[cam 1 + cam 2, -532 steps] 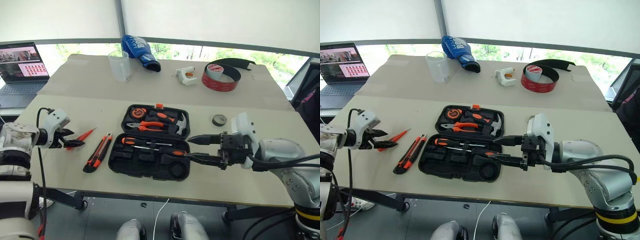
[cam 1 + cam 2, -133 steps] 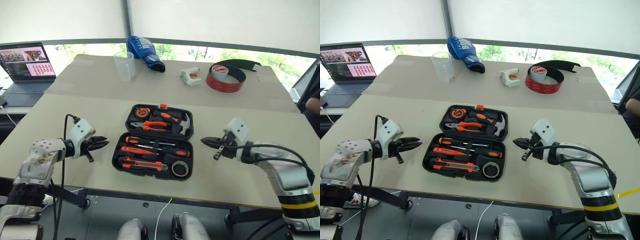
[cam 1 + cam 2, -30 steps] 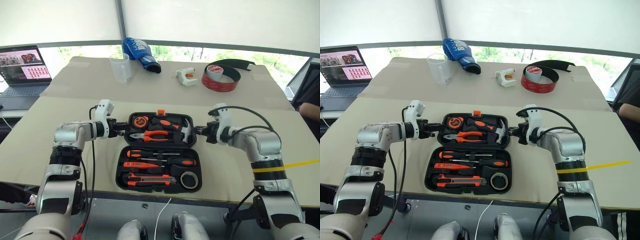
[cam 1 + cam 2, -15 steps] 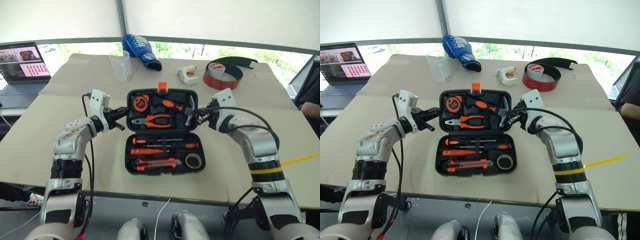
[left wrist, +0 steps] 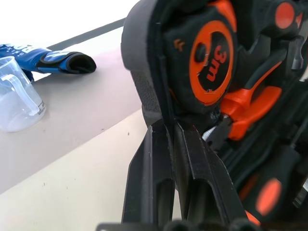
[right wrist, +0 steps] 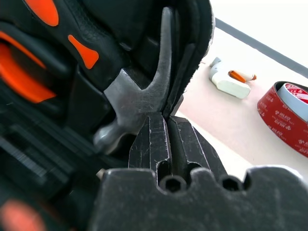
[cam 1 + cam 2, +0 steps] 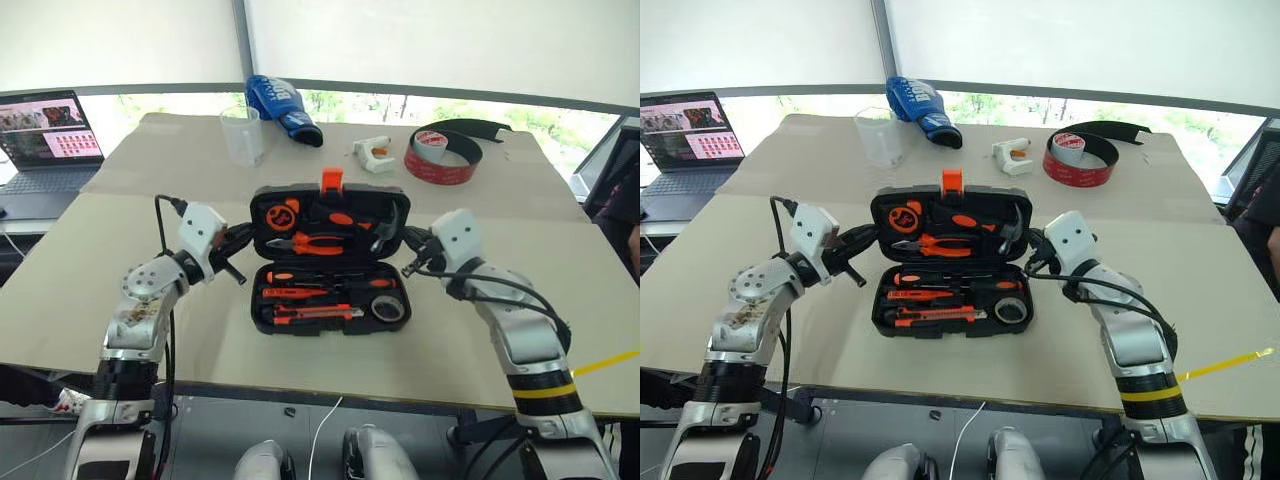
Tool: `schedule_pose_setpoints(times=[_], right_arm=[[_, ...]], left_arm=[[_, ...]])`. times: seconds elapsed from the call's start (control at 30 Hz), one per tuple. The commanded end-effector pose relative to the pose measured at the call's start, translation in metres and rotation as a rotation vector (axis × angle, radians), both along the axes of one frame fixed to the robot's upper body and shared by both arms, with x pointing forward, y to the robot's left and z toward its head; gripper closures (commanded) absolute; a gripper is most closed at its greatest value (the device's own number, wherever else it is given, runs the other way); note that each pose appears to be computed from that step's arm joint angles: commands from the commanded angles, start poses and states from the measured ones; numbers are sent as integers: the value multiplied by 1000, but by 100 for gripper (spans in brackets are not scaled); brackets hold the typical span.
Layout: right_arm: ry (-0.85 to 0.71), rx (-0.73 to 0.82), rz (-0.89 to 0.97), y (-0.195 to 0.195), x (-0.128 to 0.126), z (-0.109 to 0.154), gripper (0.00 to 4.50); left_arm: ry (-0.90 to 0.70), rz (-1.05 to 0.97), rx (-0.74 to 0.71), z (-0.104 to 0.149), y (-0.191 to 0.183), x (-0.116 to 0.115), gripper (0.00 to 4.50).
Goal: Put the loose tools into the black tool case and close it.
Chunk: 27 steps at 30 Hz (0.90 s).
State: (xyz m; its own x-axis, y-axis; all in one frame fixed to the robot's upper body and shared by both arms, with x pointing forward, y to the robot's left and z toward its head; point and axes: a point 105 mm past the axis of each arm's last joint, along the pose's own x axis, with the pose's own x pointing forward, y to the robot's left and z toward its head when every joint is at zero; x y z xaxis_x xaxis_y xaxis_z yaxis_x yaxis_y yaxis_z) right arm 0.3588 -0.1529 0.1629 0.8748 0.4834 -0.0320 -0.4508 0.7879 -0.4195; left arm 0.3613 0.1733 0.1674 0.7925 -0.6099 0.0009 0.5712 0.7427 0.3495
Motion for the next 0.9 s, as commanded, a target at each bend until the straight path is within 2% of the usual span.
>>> schedule_pose_setpoints(times=[0.03, 0.2, 0.47, 0.5, 0.53, 0.63, 0.73, 0.77, 0.83, 0.9], right_arm=[[15, -5, 45, 3, -12, -4, 447], [15, 2, 77, 2, -22, 0, 447], [26, -8, 142, 4, -31, 3, 178], [32, -11, 160, 3, -37, 4, 143], [38, -12, 175, 1, -43, 5, 124], [56, -33, 169, -16, -59, 10, 121], [101, -89, 127, -44, -72, 8, 121], [121, -97, 116, -52, -77, 7, 121], [207, -95, 141, -64, -93, 1, 121], [281, -97, 191, -63, -106, -8, 121]], left_arm=[[-19, 17, 15, 5, 4, -3, 450], [-11, 11, 5, 7, 5, -10, 450], [9, -2, -4, 6, 6, -18, 450], [23, -9, -7, 5, 8, -24, 379], [32, -11, -7, 4, 10, -30, 355], [79, 25, 10, -1, 27, -48, 239], [190, 12, 35, -9, 47, -78, 119], [228, 0, 45, -10, 54, -89, 99], [335, 26, 88, -20, 78, -106, 17], [380, 71, 121, -26, 97, -107, 3]])
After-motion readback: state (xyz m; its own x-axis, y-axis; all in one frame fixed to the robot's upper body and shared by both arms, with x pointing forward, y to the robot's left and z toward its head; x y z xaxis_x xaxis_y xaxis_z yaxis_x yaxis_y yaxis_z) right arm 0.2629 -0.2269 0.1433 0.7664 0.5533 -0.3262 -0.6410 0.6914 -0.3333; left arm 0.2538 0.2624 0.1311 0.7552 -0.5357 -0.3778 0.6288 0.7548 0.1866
